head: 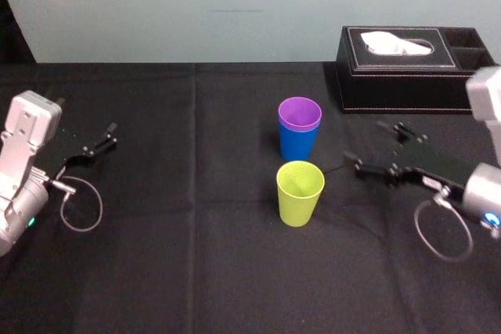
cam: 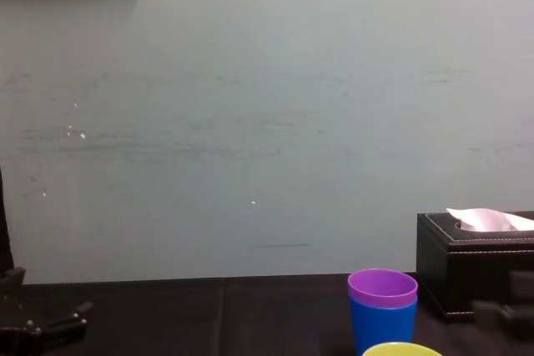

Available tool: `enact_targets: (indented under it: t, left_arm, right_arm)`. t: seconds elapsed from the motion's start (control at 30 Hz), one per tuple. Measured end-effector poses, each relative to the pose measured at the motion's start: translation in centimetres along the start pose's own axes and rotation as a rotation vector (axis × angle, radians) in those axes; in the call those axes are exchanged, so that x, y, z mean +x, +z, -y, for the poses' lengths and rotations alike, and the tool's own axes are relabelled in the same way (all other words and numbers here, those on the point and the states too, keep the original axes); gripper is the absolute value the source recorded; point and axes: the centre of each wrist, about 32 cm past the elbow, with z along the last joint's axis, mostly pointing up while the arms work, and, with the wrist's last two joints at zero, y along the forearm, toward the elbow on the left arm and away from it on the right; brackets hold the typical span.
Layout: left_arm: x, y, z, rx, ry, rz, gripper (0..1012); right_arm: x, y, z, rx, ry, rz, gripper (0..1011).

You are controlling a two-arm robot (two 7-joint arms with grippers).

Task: Stack the three plastic cups sequentially using one hand.

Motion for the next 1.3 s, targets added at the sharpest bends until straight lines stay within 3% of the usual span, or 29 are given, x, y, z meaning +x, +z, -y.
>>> enact_targets:
  t: [0.23, 0.53, 0.83, 1.3]
  left_arm:
    - [0.00, 0.0, 0.0, 0.000, 0.000, 0.000, 1011]
    - [0.00, 0.0, 0.0, 0.000, 0.000, 0.000, 1011]
    - [0.00, 0.0, 0.0, 0.000, 0.000, 0.000, 1011]
    - [0.00, 0.0, 0.0, 0.000, 0.000, 0.000, 1011]
  right_arm:
    - [-0.19, -2.8, 3.3, 0.002, 0.070, 0.030, 1003]
    - [-0.92, -5.0, 4.5, 0.016, 0.157, 0.050, 1003]
    - [-2.18, -5.7, 3.5, -0.006, 0.194, 0.031, 1003]
    - [-3.50, -5.1, -0.2, -0.032, 0.194, -0.016, 1003]
